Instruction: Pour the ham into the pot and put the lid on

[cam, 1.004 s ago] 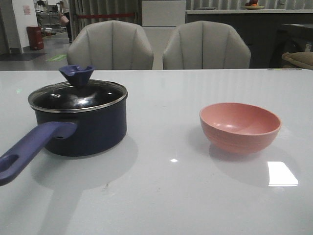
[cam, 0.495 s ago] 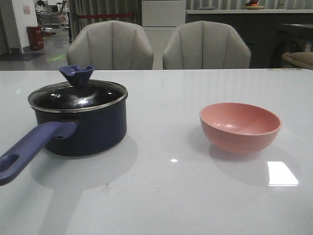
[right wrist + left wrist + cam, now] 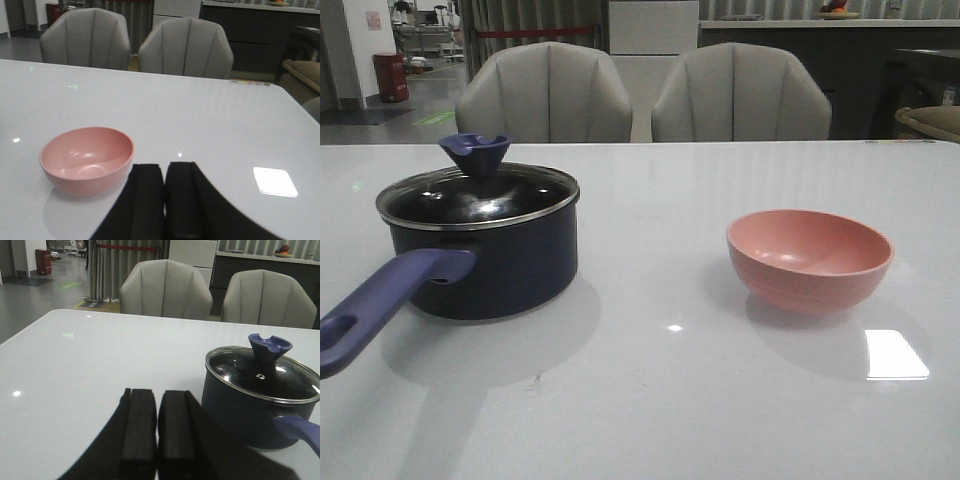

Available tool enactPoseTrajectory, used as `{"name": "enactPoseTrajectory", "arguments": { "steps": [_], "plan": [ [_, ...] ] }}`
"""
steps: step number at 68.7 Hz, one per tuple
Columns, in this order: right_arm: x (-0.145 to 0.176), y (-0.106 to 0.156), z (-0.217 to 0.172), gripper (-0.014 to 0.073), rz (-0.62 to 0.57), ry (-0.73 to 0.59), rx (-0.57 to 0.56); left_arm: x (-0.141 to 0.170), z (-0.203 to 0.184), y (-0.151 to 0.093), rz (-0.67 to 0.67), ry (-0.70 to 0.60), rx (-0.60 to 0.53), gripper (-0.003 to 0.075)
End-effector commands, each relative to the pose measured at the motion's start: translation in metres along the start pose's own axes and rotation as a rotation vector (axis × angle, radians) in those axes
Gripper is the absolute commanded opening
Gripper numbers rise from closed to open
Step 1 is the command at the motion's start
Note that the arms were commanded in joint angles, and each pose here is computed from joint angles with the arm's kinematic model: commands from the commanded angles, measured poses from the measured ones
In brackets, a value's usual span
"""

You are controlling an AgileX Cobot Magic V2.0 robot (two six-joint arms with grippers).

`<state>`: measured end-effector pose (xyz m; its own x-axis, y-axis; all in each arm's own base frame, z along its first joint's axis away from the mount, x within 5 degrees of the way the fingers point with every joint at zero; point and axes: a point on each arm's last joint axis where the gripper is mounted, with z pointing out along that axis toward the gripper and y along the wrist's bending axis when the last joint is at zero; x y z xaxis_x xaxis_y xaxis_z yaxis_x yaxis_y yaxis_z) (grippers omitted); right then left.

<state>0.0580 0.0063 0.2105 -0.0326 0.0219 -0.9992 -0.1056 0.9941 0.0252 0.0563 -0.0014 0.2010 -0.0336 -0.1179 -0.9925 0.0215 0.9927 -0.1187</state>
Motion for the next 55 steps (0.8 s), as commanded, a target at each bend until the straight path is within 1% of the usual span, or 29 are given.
{"name": "enactPoseTrajectory", "arguments": {
  "steps": [1,7,55],
  "plan": [
    [-0.0074,-0.0006,-0.0010,0.0160,0.009,-0.124,0.009,-0.0019,-0.0008,-0.0002,-0.008,-0.083,0.010,0.0113],
    [0.0004,-0.0007,-0.0039,0.0160,0.018,-0.161,0.006,-0.0019,-0.0008,-0.0002,-0.008,-0.083,0.010,0.0113],
    [0.0022,-0.0007,-0.0037,0.0160,0.019,-0.135,0.006,-0.0019,-0.0008,-0.0002,-0.008,-0.083,0.010,0.0113]
  ]
}}
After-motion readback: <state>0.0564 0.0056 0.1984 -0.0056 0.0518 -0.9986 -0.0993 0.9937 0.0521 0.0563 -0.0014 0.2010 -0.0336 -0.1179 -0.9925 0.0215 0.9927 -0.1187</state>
